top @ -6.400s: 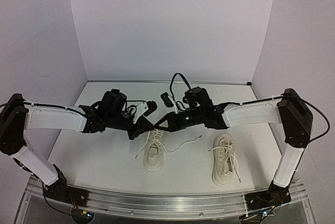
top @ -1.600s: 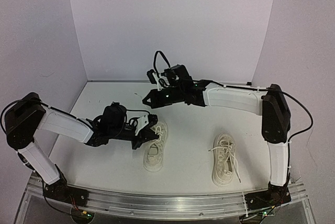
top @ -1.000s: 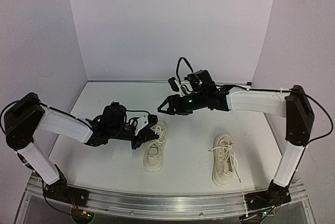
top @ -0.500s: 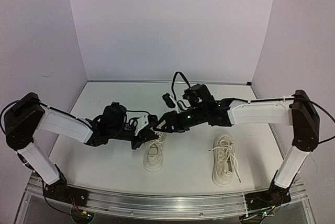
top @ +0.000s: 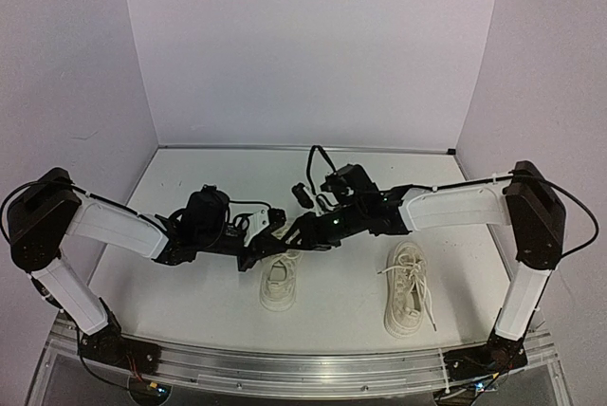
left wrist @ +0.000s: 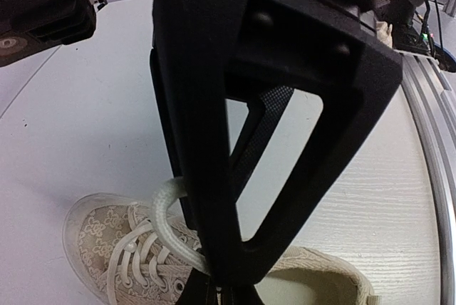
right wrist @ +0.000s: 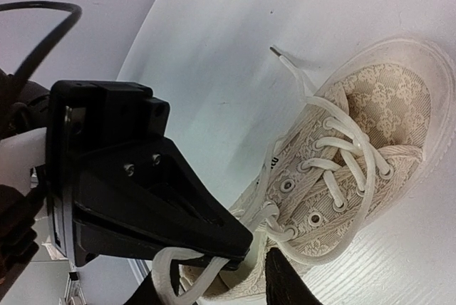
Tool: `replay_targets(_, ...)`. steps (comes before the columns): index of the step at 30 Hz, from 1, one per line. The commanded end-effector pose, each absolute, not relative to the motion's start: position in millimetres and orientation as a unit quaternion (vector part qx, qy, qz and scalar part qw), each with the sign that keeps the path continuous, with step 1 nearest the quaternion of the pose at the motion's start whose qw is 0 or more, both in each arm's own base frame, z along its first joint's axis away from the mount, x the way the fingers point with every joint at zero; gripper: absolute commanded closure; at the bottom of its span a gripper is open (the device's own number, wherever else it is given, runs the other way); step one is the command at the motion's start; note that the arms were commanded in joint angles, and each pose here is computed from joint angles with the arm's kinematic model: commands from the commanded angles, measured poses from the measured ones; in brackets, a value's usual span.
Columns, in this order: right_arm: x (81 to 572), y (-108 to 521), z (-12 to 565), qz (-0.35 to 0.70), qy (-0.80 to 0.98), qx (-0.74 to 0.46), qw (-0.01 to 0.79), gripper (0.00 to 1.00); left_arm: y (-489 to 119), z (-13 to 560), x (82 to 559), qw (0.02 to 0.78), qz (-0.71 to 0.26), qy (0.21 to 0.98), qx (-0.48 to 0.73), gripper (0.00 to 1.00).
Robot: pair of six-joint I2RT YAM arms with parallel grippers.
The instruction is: Tie the shoes
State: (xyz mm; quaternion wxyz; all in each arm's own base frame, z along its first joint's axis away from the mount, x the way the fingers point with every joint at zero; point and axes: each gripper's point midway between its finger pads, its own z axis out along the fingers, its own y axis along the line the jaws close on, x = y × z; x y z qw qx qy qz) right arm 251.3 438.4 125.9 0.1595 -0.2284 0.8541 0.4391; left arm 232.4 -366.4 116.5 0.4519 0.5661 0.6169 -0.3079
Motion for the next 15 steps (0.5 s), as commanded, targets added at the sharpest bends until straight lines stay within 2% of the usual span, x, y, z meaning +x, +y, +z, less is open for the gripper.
replay_targets(1, 253.7, 452.6, 137.5, 0.452, 0.841, -0.238, 0.177, 0.65, -375.2, 141.2, 239.8, 0.482, -0.309, 0.598, 0.560, 1.00)
replay_targets(8, 254.6, 453.1, 135.5, 0.449, 0.843, -0.236, 0.179, 0.78, -376.1, 143.4, 238.9, 0.484, -0.313, 0.595, 0.561, 1.00)
replay_targets(13, 256.5, 453.4, 137.8, 0.448, 0.842, -0.237, 0.185, 1.00, -375.4, 144.2, 236.8, 0.482, -0.314, 0.593, 0.564, 0.99)
replay_targets(15, 256.6, 452.9, 139.9, 0.448, 0.841, -0.238, 0.188, 1.00, -374.1, 145.1, 236.2, 0.481, -0.313, 0.594, 0.564, 0.96)
